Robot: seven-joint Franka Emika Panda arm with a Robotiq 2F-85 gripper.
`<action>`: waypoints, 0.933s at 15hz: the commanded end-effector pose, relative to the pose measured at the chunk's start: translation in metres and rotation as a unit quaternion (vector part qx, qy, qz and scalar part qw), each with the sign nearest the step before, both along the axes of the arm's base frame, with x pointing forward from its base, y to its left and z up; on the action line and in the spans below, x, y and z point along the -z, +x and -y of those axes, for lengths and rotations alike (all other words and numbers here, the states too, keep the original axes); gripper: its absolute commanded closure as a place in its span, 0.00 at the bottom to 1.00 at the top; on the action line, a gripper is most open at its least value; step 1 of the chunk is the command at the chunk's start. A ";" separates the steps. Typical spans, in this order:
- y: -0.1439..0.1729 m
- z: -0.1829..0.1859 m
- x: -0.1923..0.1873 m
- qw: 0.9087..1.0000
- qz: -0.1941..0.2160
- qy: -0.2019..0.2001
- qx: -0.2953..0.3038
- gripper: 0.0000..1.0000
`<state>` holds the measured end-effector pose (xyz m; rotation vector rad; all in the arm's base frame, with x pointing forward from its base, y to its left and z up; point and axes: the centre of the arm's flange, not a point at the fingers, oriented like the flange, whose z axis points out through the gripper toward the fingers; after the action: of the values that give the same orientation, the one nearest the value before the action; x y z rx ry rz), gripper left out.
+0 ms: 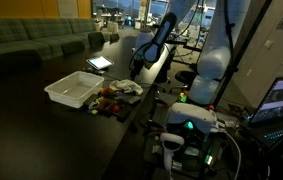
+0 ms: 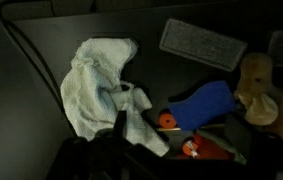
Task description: Pick up the towel, sweep the objects on the table to the left and put the towel in the container.
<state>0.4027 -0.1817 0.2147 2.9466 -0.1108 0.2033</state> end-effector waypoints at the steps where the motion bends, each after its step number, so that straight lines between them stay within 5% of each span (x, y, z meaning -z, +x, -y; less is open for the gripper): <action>1: 0.049 0.029 0.063 1.000 -0.007 0.014 -0.007 0.00; 7: 0.092 0.063 0.128 1.000 -0.025 0.007 0.016 0.00; 14: 0.116 0.116 0.138 0.998 0.001 -0.014 0.053 0.00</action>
<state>0.5019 -0.2711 0.0849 2.9281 -0.2386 0.1630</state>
